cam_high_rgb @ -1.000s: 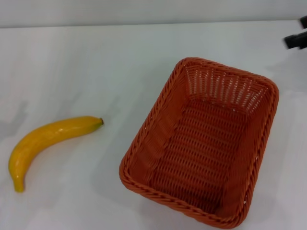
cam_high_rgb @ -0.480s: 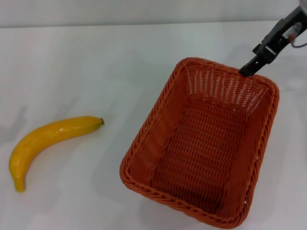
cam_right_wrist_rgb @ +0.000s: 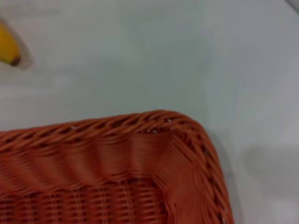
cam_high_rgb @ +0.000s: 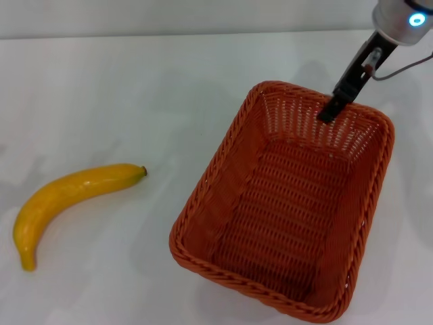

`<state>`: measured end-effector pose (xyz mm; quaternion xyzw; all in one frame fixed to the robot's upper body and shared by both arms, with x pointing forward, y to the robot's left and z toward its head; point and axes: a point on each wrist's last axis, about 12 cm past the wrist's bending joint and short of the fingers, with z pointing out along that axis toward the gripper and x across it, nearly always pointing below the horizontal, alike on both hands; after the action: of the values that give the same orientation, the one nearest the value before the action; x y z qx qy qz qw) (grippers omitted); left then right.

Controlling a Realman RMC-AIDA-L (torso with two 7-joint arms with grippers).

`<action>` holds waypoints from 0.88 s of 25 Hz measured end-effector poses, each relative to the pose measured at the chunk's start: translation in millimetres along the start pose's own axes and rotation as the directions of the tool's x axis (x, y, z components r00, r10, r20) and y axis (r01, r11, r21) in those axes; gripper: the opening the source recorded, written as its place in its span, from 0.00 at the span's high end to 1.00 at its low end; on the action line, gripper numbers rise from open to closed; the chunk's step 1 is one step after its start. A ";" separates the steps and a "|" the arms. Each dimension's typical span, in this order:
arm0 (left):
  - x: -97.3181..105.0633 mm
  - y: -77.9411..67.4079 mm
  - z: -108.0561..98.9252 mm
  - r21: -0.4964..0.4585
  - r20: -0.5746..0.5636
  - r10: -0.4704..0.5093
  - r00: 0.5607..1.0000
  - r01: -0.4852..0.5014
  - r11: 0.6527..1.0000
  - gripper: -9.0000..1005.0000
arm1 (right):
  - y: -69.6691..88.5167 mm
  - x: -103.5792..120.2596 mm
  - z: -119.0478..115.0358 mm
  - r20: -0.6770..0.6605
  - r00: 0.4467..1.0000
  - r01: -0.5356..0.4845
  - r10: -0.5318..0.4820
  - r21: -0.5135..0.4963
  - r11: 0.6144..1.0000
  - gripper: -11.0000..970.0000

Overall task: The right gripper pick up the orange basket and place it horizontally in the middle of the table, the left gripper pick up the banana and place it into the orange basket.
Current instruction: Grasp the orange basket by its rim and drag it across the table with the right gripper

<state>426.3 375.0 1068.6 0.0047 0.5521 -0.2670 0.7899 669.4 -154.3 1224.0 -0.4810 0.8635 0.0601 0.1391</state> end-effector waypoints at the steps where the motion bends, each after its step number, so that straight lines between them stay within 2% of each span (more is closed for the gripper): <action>1: 0.7 -0.6 2.0 0.009 -0.002 -0.002 1.000 0.002 1.000 0.11 | 0.0 0.5 2.7 -0.011 1.000 -0.001 0.001 -0.001 1.000 0.31; 7: 6.6 -4.3 20.1 0.065 -0.018 -0.016 1.000 0.017 0.998 0.11 | -0.6 12.0 21.5 -0.071 0.997 -0.013 0.013 0.007 1.000 0.33; 13: 14.4 -9.8 36.2 0.110 -0.035 -0.038 0.999 0.041 0.993 0.11 | -3.3 19.0 30.5 -0.083 0.996 -0.015 0.017 0.015 1.000 0.35; 22: 19.5 -11.1 43.8 0.115 -0.050 -0.049 0.998 0.054 0.992 0.11 | -2.4 17.4 31.6 -0.081 0.997 -0.002 0.004 0.019 1.000 0.38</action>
<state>464.4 344.2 1071.8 0.0429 0.5538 -0.3189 0.7680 668.5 -162.3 1188.7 -0.4805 0.8696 0.0325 0.1085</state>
